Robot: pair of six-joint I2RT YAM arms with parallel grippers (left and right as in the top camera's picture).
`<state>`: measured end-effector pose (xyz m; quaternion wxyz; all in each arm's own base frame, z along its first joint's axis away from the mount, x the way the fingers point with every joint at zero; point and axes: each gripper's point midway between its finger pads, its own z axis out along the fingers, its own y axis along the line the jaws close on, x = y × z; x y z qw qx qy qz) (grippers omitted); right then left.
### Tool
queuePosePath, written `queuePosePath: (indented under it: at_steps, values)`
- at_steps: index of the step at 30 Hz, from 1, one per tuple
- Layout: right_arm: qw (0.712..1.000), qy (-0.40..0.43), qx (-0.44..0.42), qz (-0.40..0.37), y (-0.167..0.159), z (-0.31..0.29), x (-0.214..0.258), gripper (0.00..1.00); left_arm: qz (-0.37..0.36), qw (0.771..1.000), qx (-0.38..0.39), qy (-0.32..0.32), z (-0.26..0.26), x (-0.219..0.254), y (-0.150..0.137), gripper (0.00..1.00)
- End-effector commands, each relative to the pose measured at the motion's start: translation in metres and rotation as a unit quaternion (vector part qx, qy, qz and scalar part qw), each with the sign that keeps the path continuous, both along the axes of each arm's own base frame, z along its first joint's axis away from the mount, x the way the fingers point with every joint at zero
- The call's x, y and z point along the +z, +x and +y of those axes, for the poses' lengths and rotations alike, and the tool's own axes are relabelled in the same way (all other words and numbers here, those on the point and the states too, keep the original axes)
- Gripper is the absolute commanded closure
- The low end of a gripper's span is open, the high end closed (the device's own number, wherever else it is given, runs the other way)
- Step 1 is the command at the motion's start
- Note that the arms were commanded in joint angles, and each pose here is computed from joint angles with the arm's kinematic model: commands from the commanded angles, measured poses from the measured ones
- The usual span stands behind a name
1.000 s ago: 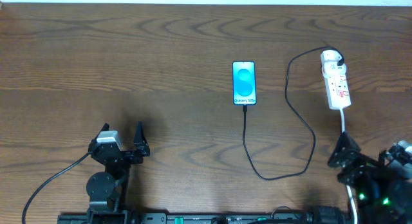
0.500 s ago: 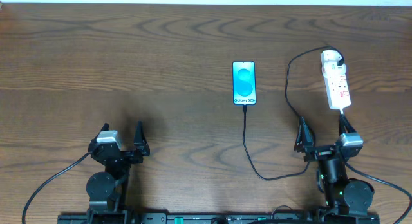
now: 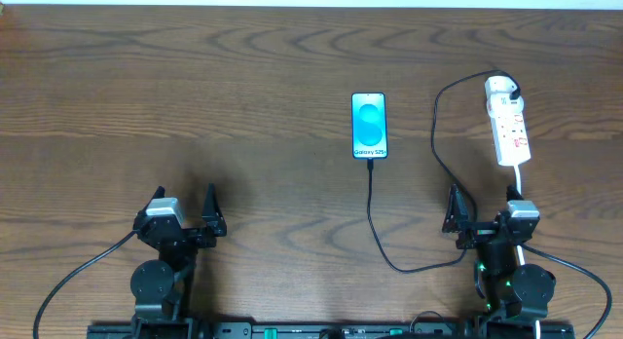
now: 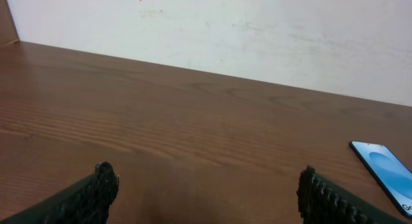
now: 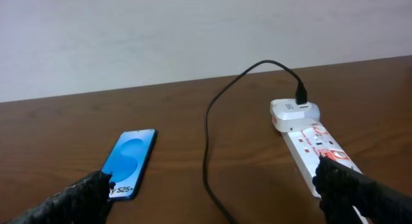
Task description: Plug charger to phone and switch on socket
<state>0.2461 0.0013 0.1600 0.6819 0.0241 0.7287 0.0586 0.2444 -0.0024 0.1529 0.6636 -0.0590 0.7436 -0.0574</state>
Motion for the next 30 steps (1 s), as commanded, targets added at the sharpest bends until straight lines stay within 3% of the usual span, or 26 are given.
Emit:
queuePosePath:
  at_steps: [1,8,30]
  values:
    - [1.0,-0.008,-0.015,0.001,-0.0002,-0.0059,-0.0013,0.01,0.023,1.0,0.005,0.008,0.002,-0.0172,-0.0002,0.09]
    - [0.999,-0.045,-0.011,0.0,-0.0002,-0.0053,-0.0013,0.01,0.023,1.0,0.005,0.008,0.002,-0.0172,-0.0002,0.09]
    - [0.999,-0.049,0.0,-0.002,-0.0002,-0.0012,-0.0006,0.01,0.023,1.0,0.005,0.008,0.002,-0.0172,-0.0002,0.09]
